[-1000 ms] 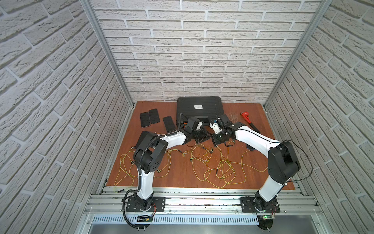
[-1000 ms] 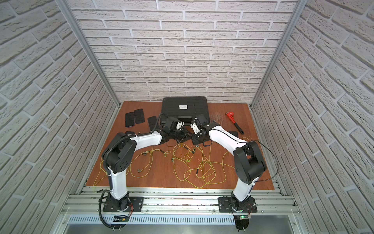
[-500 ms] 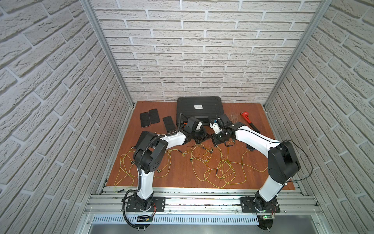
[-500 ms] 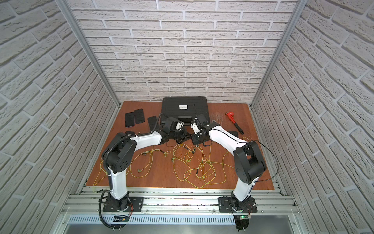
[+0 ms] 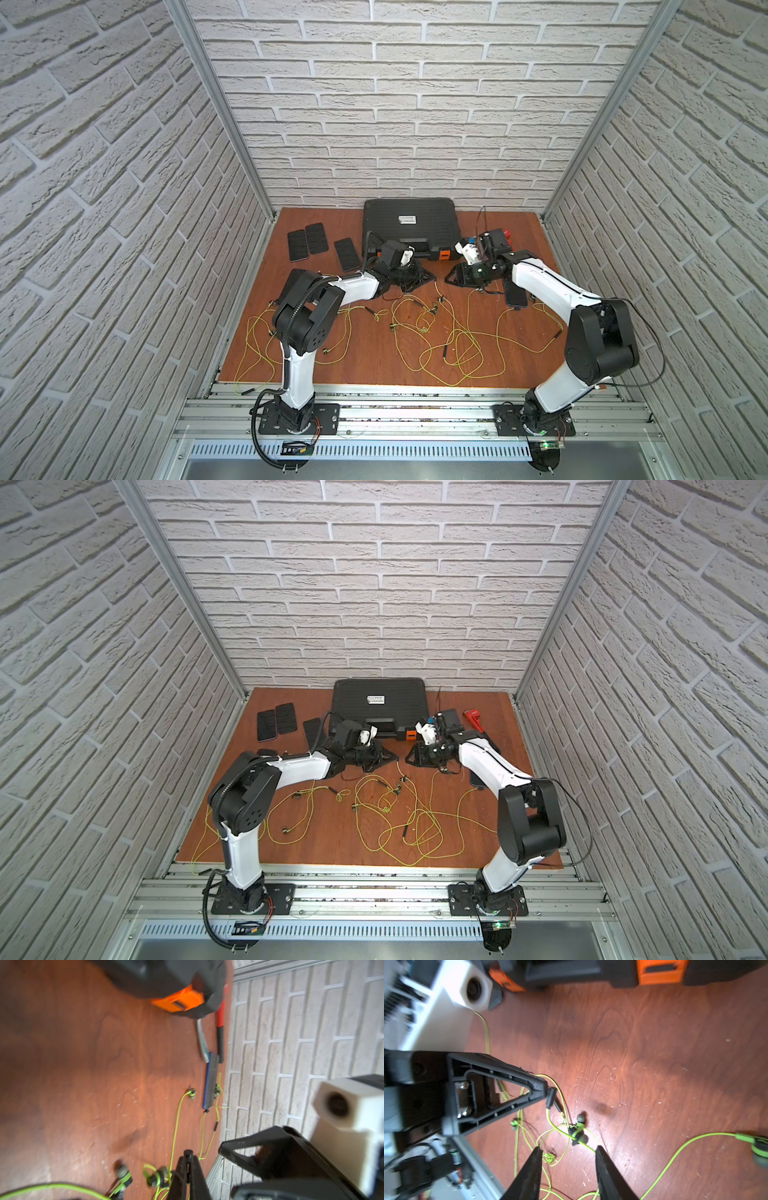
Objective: Plug wired earphones into phones
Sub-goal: Pick up the wired earphone from the center of the board.
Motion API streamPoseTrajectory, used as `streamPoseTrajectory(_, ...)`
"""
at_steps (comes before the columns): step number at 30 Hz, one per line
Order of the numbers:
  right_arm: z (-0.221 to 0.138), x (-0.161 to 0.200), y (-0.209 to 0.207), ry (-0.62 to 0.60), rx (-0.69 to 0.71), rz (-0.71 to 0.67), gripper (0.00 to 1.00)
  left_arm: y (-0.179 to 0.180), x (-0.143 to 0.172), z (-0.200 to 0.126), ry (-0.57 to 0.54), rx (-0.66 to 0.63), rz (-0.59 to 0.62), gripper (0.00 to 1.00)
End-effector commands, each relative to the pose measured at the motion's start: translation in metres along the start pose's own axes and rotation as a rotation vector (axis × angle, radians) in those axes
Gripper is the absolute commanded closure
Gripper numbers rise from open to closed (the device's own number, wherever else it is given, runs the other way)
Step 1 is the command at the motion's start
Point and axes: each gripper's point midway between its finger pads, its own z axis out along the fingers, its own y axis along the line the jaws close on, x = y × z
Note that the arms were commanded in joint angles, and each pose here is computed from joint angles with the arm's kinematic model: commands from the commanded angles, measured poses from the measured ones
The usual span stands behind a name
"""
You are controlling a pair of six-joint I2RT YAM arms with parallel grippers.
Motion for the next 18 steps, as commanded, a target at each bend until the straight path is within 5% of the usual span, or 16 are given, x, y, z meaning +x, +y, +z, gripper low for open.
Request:
streamPoseTrajectory(1,-0.024,-0.014,0.034,-0.063,-0.278,0.0,0.6,-0.048,-0.01,-0.011,-0.01,0.213,0.108,1.0)
streamPoseTrajectory(7,-0.037,-0.026,0.051,-0.097,-0.501,-0.011,0.69,-0.077,-0.016,-0.017,-0.005,0.348,0.158,1.0)
streamPoseTrajectory(18,-0.033,-0.044,0.05,-0.138,-0.528,0.002,0.71,-0.093,-0.008,-0.013,0.015,0.396,0.186,1.0)
